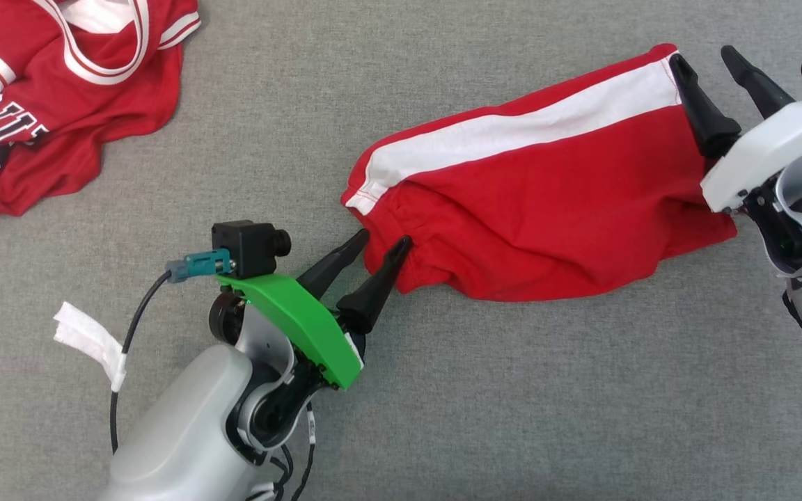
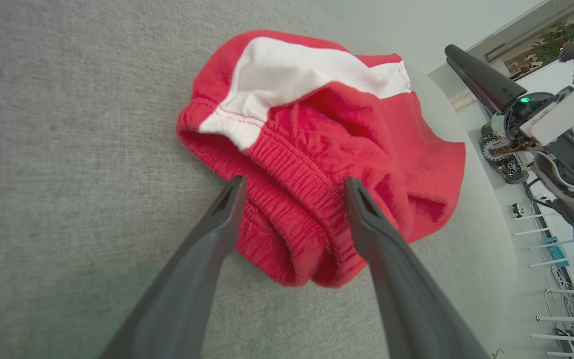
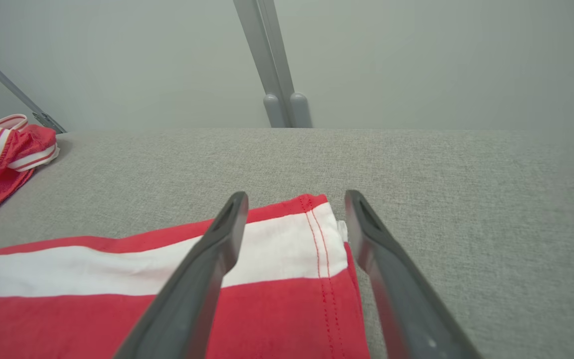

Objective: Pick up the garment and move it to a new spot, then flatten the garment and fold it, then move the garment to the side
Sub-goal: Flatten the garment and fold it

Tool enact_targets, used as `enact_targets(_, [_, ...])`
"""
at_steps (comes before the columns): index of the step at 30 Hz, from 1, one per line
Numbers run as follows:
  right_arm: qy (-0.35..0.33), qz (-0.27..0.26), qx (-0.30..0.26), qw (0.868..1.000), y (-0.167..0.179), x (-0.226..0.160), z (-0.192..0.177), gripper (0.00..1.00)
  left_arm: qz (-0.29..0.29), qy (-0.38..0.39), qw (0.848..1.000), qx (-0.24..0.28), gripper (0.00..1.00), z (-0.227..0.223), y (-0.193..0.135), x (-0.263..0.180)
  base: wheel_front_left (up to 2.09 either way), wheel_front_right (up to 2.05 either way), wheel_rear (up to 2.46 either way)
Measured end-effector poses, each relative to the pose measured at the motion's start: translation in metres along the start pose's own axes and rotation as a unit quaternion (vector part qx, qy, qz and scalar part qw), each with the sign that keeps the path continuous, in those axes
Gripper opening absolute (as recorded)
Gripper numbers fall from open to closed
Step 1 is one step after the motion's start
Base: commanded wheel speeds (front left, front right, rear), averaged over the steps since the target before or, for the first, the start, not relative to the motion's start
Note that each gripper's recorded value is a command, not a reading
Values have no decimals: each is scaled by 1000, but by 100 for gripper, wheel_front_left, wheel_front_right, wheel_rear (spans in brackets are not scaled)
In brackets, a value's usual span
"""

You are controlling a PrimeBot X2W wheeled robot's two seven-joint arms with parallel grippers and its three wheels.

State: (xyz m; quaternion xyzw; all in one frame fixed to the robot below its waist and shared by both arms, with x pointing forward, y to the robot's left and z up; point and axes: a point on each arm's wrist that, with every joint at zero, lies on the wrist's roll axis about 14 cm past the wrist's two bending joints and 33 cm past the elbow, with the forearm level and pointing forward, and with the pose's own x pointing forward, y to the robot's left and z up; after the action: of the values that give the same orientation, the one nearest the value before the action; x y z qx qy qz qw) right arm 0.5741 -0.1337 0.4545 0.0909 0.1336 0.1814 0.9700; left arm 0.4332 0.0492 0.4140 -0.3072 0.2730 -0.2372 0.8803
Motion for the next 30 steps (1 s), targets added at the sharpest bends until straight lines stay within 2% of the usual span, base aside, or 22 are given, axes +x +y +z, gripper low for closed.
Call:
enact_targets(4, [2, -20, -13, 1000, -13, -22, -2, 100, -5, -19, 1000, 0, 100, 0, -9, -9, 0, 0, 0])
enact_targets(8, [20, -39, -26, 999, -20, -44, -14, 100, 4, -41, 999, 26, 100, 4, -11, -21, 0, 0, 0])
enact_targets(14, [18, -54, -18, 998, -17, -65, -13, 100, -8, -78, 996, 42, 100, 10, -29, -31, 0, 0, 0])
enact_targets(17, [16, -59, -18, 998, -15, -72, -12, 100, -14, -100, 992, 71, 100, 17, -37, -33, 0, 0, 0])
enact_targets(23, [19, -67, -15, 997, -14, -73, -12, 100, -12, -112, 989, 97, 100, 14, -39, -32, 0, 0, 0])
enact_targets(30, [50, -72, -21, 996, -16, -46, -23, 100, 10, -147, 983, 112, 100, 19, -25, -27, 0, 0, 0])
